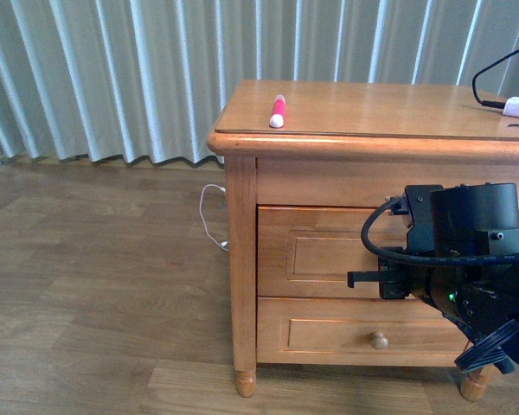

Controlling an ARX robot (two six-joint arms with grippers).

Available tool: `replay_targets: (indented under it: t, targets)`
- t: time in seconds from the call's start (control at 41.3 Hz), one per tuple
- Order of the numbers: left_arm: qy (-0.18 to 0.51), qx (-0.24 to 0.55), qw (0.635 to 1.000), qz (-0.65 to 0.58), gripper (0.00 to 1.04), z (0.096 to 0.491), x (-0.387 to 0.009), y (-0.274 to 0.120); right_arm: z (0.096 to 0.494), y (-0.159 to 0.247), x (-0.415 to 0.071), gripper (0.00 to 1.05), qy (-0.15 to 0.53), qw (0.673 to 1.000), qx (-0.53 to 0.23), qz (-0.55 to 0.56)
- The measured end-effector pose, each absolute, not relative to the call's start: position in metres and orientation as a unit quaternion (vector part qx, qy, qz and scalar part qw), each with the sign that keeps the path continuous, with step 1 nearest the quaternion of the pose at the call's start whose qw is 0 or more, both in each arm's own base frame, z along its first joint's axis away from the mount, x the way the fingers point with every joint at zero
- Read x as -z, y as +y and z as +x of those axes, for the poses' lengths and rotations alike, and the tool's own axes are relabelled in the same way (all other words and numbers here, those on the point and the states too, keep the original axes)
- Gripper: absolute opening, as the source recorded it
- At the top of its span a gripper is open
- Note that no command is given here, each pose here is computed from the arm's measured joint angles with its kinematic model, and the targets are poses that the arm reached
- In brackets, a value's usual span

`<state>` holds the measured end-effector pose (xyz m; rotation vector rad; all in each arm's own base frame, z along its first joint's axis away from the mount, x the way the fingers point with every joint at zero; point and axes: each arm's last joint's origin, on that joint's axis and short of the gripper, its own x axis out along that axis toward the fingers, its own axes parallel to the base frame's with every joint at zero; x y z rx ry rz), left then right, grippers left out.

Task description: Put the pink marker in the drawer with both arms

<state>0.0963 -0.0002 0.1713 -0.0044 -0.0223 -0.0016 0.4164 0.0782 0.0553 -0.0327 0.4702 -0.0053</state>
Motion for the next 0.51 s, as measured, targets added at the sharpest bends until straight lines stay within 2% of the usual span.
replay_targets:
  t: [0.266, 0.509]
  targets:
    - [-0.011, 0.001, 1.0, -0.002, 0.99, 0.096, -0.171, 0.0, 0.398, 0.075, -0.056, 0.24, 0.243, 0.97, -0.003, -0.013]
    - [-0.011, 0.001, 1.0, -0.002, 0.99, 0.096, -0.171, 0.0, 0.332, 0.067, -0.058, 0.24, 0.26, 0.965, -0.016, -0.009]
